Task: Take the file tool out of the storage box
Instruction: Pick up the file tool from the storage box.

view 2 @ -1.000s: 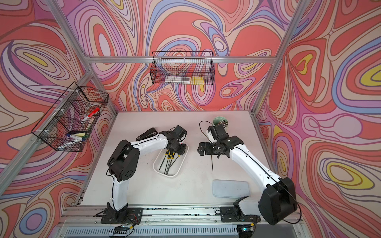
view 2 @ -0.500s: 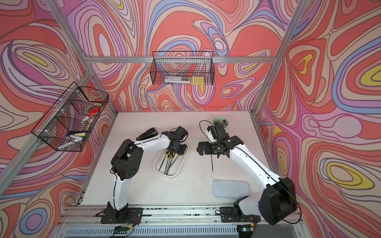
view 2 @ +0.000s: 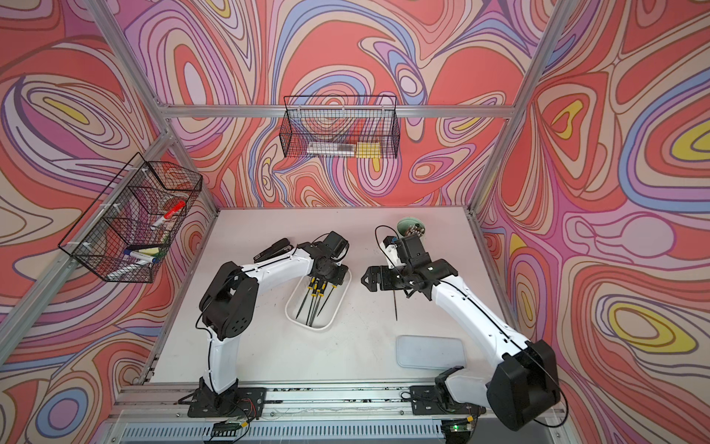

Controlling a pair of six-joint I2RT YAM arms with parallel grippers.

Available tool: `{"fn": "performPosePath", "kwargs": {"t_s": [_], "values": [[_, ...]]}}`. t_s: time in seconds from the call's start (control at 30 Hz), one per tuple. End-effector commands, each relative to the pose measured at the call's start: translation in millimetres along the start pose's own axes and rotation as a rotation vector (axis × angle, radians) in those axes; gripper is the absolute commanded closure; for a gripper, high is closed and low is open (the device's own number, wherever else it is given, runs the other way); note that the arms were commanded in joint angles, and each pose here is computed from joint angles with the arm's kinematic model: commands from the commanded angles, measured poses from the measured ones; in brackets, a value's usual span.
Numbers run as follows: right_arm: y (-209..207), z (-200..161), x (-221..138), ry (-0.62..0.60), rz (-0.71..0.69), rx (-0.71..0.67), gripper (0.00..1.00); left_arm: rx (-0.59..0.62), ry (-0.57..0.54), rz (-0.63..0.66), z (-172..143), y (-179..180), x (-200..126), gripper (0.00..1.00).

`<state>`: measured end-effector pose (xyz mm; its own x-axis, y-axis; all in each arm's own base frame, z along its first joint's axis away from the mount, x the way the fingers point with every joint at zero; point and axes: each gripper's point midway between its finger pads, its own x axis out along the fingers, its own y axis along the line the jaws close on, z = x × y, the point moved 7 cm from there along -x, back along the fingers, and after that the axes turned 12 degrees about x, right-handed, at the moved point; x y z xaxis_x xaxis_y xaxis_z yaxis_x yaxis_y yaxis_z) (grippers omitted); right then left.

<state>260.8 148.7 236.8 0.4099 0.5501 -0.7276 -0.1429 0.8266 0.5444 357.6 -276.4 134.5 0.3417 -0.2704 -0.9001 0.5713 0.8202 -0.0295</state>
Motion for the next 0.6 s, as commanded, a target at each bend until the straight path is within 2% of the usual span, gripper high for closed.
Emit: {"fn": "performPosePath", "kwargs": {"t_s": [0.0, 0.3, 0.57], "values": [[13, 0, -4, -0.034, 0.145, 0.012, 0.07, -0.072, -0.122, -0.01, 13, 7, -40, 0.86], [22, -5, -2, -0.112, 0.333, 0.092, 0.22, -0.335, -0.36, -0.1, 20, 24, -89, 0.87], [31, -13, 26, -0.08, 0.392, 0.104, 0.31, -0.49, -0.437, -0.197, 22, 22, -102, 0.87]]}}
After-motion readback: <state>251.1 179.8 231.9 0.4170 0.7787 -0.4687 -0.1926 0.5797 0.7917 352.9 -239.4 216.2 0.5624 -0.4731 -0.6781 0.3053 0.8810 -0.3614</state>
